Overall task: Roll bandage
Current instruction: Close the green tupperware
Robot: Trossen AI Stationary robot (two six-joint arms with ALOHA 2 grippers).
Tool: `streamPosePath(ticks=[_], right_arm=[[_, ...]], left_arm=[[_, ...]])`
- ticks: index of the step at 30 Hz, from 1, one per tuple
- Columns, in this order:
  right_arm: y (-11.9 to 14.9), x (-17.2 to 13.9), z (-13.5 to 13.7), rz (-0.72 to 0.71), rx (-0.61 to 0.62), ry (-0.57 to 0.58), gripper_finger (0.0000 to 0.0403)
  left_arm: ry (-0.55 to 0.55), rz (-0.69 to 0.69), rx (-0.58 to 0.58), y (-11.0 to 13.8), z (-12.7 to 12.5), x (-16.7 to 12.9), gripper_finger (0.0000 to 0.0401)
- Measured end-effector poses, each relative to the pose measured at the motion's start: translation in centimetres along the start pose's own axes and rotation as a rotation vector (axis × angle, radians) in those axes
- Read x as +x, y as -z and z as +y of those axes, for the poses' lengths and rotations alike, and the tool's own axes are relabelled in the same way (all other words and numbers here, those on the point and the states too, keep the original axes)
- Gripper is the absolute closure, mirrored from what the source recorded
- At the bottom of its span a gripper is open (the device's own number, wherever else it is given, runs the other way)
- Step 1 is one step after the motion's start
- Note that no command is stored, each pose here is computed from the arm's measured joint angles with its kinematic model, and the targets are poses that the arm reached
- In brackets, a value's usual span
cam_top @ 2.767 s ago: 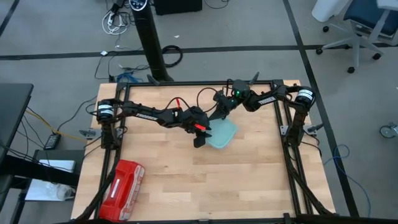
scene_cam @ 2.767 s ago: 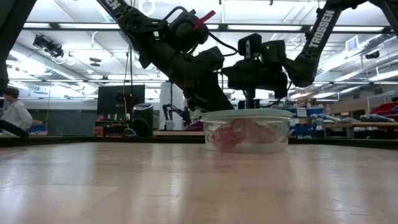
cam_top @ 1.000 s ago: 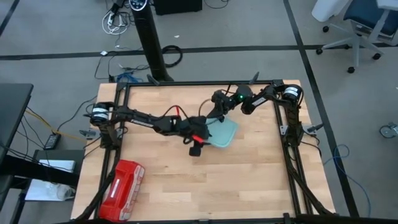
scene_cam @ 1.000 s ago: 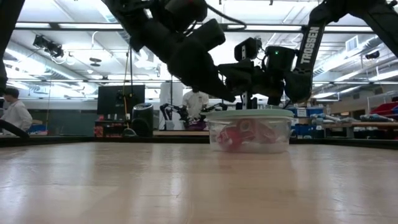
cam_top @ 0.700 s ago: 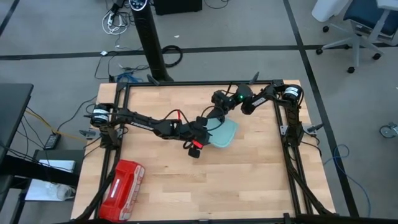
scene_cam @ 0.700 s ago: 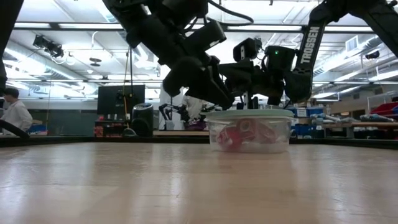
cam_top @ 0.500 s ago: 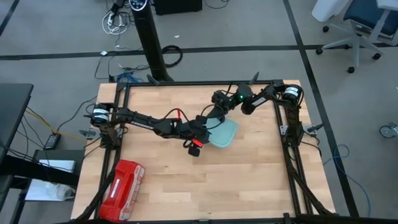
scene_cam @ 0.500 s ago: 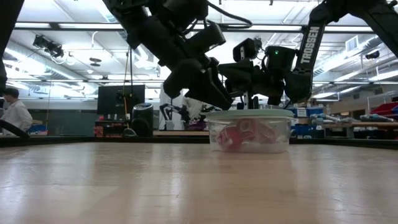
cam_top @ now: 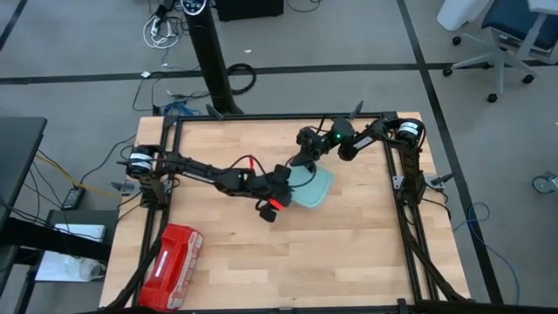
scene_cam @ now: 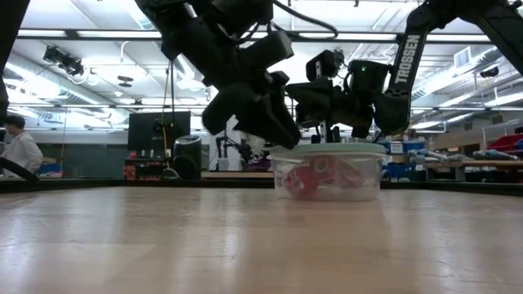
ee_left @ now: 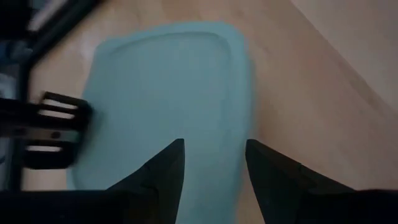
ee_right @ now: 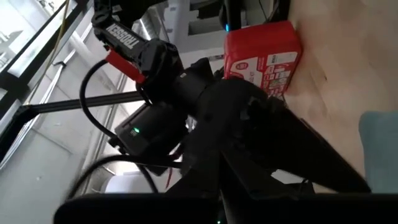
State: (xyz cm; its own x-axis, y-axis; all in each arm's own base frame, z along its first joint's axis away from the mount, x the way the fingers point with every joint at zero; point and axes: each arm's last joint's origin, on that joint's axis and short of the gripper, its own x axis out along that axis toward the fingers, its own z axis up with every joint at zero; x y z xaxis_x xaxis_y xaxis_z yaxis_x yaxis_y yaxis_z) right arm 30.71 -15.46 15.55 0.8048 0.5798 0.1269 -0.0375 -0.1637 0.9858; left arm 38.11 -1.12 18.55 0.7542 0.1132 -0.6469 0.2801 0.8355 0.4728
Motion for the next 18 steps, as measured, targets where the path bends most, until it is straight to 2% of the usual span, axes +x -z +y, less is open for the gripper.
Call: streamPosePath(ticks=[12, 18], right_arm=[[0.2, 0.8, 0.1, -0.002, 0.044, -0.014, 0.0395], [0.3, 2.2, 3.6, 0.014, -0.095, -0.079, 0.0395]], left_arm=[[0.017, 0.027, 0.011, 0.3, -0.3, 0.0, 0.0224], [-0.005, 0.041, 0.014, 0.3, -0.3, 0.0, 0.0224]])
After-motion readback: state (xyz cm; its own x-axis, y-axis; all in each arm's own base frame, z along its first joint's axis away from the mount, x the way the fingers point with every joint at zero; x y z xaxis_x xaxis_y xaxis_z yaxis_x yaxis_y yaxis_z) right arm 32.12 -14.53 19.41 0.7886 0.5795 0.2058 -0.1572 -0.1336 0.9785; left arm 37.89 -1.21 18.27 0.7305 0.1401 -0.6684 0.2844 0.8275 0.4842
